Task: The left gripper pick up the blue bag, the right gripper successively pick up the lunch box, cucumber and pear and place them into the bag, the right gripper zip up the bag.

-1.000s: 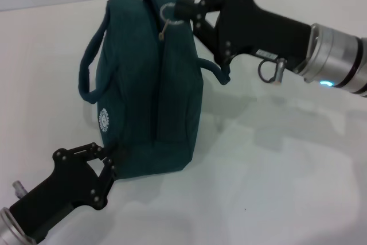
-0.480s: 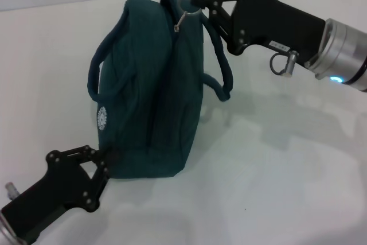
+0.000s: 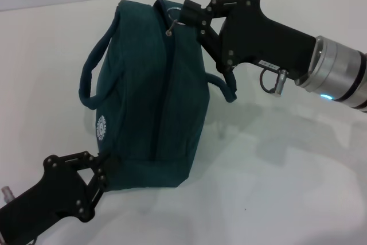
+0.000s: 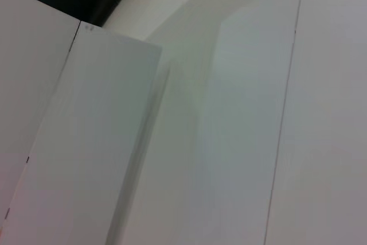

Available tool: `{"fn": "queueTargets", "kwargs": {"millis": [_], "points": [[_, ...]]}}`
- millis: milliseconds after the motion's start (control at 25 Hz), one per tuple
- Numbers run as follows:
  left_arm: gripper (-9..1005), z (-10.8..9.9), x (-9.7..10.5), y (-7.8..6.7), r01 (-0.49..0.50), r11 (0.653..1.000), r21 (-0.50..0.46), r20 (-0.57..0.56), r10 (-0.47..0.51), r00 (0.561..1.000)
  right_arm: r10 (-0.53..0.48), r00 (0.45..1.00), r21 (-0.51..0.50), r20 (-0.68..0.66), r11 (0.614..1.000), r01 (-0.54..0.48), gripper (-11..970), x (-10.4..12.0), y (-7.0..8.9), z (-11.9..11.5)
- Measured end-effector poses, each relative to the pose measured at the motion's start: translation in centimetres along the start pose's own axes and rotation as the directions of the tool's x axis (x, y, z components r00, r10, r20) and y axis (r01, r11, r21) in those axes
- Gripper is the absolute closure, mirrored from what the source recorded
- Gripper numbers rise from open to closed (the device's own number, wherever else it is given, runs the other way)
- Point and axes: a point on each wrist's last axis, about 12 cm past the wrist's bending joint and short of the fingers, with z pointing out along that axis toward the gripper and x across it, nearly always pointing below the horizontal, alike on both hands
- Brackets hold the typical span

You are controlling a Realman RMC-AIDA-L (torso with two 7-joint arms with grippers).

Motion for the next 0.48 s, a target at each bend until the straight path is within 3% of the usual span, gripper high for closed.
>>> {"fn": "queueTargets", "kwargs": {"millis": [160, 480], "points": [[915, 0.1, -0.5, -0.1, 0.011, 1.0, 0.008, 0.044, -0.012, 0.999, -0.005, 1.0, -0.003, -0.001, 1.0, 0.005, 952, 0.0, 0.1, 0.1], [640, 1.0, -1.1, -0.4, 0.015, 0.998, -0.068, 0.17, -0.003, 0.985, -0.012, 1.0, -0.004, -0.004, 1.0, 0.012, 952, 0.0, 0.0, 0.3]]}}
